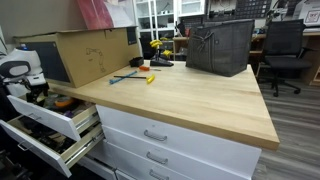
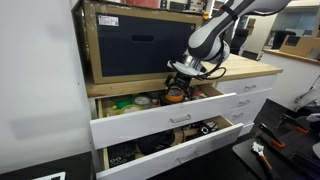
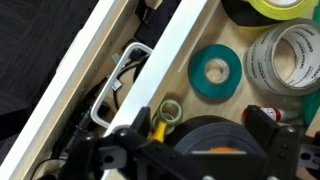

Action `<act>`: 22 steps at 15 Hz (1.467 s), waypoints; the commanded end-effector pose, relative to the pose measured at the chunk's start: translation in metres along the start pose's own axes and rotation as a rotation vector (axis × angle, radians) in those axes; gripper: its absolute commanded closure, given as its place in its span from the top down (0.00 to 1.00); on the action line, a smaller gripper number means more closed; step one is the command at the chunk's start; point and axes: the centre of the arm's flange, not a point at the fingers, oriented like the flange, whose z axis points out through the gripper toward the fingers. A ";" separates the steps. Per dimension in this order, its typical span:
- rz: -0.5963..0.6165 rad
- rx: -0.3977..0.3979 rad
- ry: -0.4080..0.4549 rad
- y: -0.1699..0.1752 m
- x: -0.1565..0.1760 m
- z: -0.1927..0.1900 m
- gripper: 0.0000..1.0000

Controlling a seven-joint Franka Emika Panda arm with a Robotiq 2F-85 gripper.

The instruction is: Pull open the top left drawer

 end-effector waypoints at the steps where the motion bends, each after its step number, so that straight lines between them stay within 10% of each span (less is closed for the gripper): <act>1: -0.076 -0.052 -0.021 0.001 0.001 0.001 0.74; 11: -0.111 -0.101 -0.017 0.010 0.005 0.005 0.01; 22: -0.113 -0.310 -0.206 0.022 -0.007 0.023 0.00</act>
